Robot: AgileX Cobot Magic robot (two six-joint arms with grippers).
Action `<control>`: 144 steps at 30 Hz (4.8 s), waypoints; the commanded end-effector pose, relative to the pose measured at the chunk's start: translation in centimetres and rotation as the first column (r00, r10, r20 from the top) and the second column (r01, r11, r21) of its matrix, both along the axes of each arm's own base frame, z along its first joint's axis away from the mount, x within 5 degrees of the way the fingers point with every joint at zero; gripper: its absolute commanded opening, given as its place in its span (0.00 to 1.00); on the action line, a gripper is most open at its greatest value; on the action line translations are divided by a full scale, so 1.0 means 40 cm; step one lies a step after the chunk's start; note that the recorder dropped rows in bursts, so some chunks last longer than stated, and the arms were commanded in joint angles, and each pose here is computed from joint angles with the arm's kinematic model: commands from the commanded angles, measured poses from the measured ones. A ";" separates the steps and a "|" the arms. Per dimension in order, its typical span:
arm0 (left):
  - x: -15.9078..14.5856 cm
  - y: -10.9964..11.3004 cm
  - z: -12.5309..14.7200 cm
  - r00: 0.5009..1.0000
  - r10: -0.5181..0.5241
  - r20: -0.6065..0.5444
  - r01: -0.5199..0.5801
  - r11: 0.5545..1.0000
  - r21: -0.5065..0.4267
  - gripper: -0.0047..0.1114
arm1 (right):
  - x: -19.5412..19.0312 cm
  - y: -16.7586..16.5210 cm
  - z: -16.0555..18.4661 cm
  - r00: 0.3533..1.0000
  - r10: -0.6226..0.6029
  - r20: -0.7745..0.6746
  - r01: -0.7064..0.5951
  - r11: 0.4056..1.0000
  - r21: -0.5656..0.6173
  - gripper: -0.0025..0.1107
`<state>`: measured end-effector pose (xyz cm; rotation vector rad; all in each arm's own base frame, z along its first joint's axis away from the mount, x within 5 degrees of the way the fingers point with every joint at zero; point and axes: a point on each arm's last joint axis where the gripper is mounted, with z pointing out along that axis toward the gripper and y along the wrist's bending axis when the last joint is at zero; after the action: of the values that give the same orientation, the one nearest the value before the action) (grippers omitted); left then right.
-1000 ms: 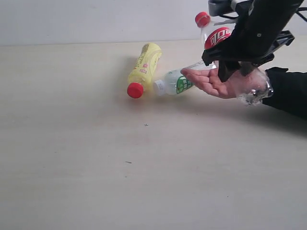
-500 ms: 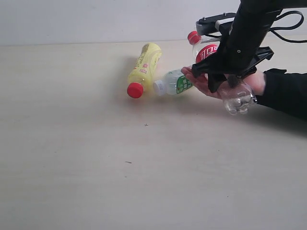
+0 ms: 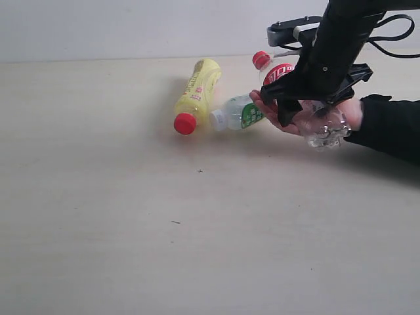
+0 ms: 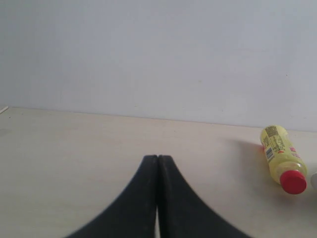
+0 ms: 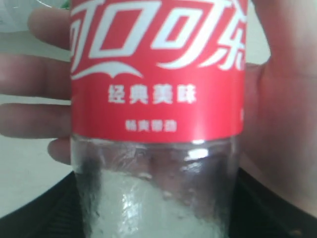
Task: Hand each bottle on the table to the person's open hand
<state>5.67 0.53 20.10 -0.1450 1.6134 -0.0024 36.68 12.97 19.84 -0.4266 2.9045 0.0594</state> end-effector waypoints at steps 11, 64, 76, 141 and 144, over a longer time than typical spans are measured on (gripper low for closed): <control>-0.001 0.000 0.002 1.000 0.001 0.011 -0.001 1.000 0.003 0.04 | 0.008 -0.004 0.005 1.000 -0.006 0.026 0.006 1.000 0.003 0.61; -0.001 0.000 0.002 1.000 0.001 0.011 -0.001 1.000 0.003 0.04 | -0.610 -0.182 0.279 0.464 0.208 0.861 -0.406 0.914 -0.001 0.02; -0.001 0.000 0.002 1.000 0.001 0.011 -0.001 1.000 0.003 0.04 | -0.665 -0.214 0.275 0.354 -0.016 0.935 -0.331 0.933 0.141 0.02; -0.001 0.000 0.002 1.000 0.001 0.010 -0.001 1.000 0.003 0.04 | -0.816 -0.278 0.144 0.147 -0.052 0.988 -0.313 0.945 0.096 0.02; -0.001 0.000 0.002 1.000 0.001 0.010 -0.001 1.000 0.003 0.04 | -0.816 -0.278 0.145 0.149 -0.056 0.987 -0.313 0.944 0.101 0.02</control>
<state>5.67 0.54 20.09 -0.1452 1.6152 -0.0023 4.04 1.98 25.44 -0.4322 1.4578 0.1729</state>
